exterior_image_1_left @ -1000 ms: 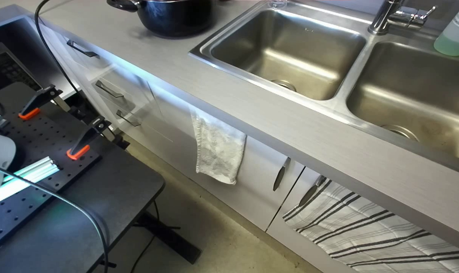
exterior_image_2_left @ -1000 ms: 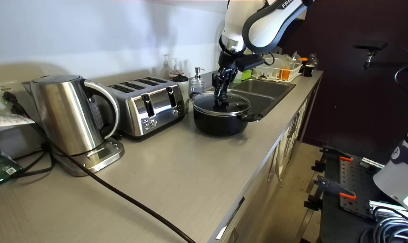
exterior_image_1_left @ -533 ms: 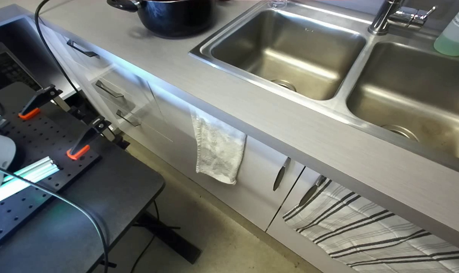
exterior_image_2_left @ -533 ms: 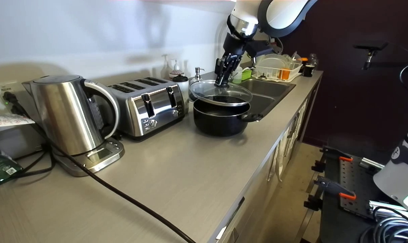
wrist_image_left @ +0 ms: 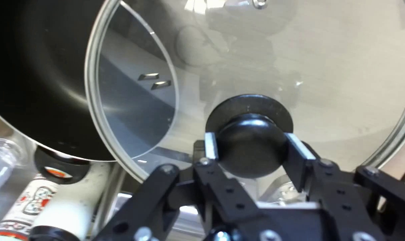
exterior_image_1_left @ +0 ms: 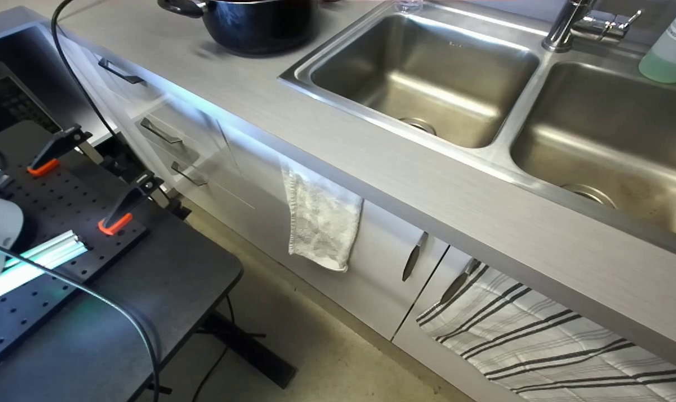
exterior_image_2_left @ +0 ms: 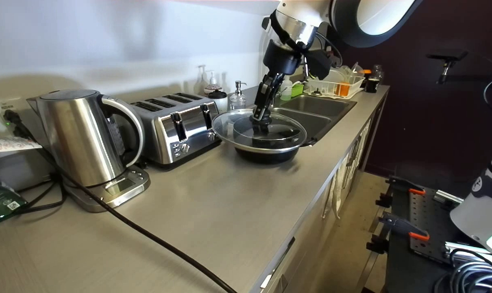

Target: Remove the lid from the pot

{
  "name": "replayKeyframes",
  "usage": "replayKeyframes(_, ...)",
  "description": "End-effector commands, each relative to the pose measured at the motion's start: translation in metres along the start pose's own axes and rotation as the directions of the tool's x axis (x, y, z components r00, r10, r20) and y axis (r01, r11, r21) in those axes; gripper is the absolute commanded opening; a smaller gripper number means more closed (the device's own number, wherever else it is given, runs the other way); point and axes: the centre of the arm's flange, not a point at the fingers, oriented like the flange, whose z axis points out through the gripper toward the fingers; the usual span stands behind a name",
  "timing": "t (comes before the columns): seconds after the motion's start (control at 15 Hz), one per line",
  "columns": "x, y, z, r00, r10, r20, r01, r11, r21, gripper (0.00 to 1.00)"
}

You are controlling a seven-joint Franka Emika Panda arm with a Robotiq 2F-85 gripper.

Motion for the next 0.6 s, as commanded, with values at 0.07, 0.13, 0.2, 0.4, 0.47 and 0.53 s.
replayKeyframes(0.07, -0.021, -0.078, 0.006, 0.985, -0.175, 0.005, 0.175, 0.984, 0.039, 0.25)
replayKeyframes(0.13, -0.025, -0.091, 0.011, 0.979, -0.201, 0.017, 0.200, 0.979, 0.046, 0.25)
replayKeyframes(0.2, -0.028, -0.102, 0.019, 0.975, -0.223, 0.022, 0.222, 0.974, 0.052, 0.25)
replayKeyframes(0.4, -0.033, -0.116, 0.046, 0.966, -0.248, 0.071, 0.243, 0.967, 0.070, 0.25)
replayKeyframes(0.47, -0.034, -0.117, 0.055, 0.966, -0.246, 0.084, 0.240, 0.968, 0.071, 0.25)
replayKeyframes(0.53, -0.034, -0.117, 0.065, 0.965, -0.244, 0.096, 0.238, 0.968, 0.074, 0.25)
